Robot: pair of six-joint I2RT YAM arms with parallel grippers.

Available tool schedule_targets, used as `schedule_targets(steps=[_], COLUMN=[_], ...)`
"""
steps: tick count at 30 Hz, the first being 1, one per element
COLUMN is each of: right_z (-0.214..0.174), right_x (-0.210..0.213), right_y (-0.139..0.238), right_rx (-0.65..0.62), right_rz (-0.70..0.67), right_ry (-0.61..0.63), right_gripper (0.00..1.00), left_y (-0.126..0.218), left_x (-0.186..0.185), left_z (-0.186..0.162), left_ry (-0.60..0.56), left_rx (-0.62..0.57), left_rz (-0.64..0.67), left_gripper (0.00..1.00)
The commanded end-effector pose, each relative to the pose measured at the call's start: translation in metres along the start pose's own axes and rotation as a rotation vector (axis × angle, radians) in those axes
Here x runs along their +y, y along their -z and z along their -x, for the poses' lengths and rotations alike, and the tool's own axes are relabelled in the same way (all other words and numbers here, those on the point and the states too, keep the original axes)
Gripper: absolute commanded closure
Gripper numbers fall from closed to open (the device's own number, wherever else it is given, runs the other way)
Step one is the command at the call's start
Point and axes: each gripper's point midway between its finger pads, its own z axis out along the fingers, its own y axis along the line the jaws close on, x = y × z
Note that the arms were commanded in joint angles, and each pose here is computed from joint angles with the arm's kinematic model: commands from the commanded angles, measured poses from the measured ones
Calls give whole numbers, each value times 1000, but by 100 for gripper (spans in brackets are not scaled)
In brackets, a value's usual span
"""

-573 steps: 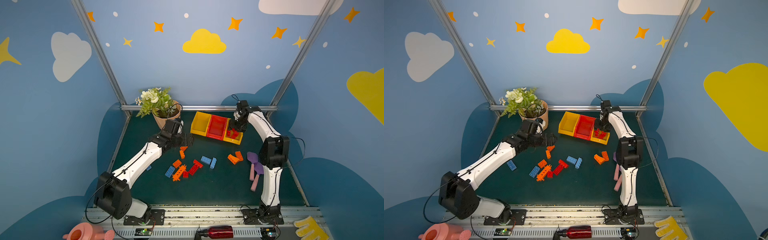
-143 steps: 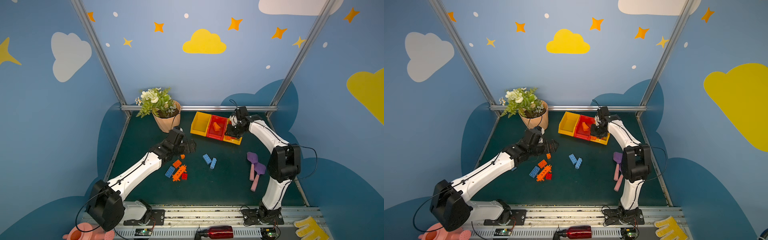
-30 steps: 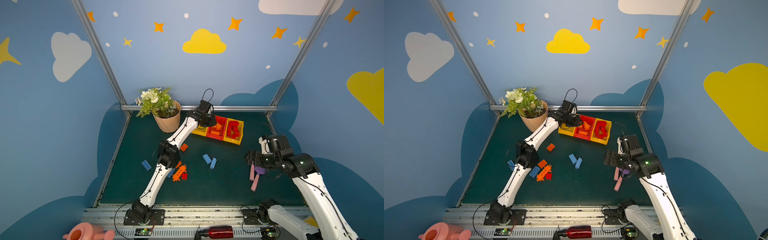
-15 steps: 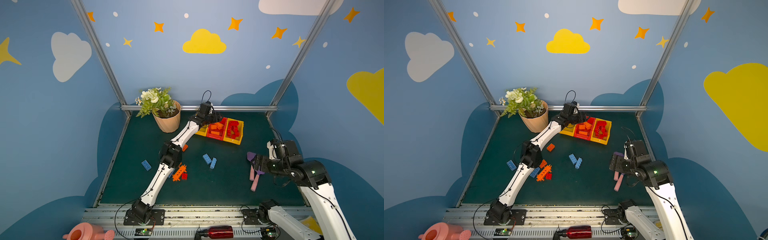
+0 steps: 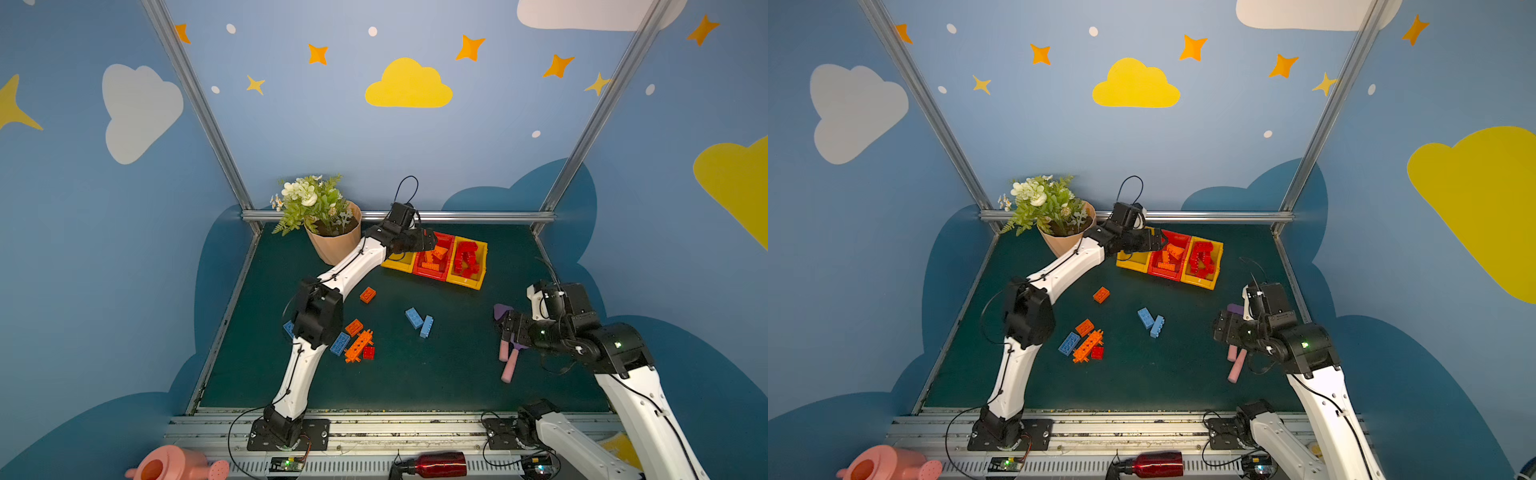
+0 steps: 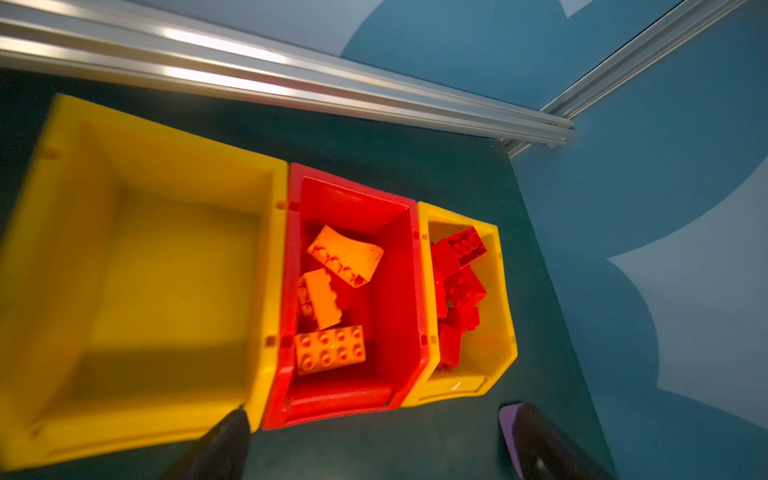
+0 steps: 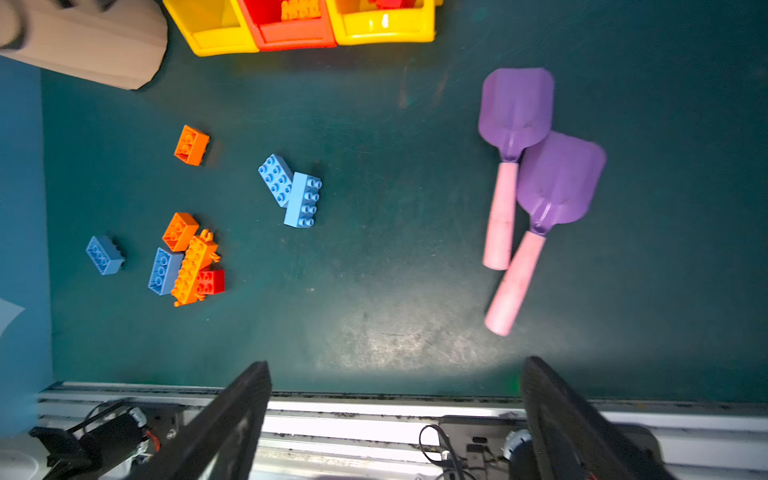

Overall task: Sort the legos into containers by color
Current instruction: 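Move the left gripper down to the orange 2x2 brick on the table, then grasp the orange 2x2 brick with the left gripper and lift it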

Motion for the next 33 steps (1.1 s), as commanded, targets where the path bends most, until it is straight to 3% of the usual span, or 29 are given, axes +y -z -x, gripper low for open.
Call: schedule_targets(steps=[1,7,13,22,33], right_z=[0,-3,-4,-21,-27], right_x=[16,33,57,83,69], right_y=[-8,-22,-33,-46,-36], right_rx=[9,53,103,164,137], right_rz=[90,149,172,180,124], right_ry=[-20,4,76,128,113], right_gripper=[8,8,8,8,8], left_y=[29,65,74,60,34], left_x=[56,134,180,193,189], left_z=[-27,-91,-132,-141,-151], left_ry=[-71,-58,-40,-114,-131], left_rx=[64,196,274,330,384], left_rz=[159,373,459,436,351], left_gripper=[1,0,0,6,14])
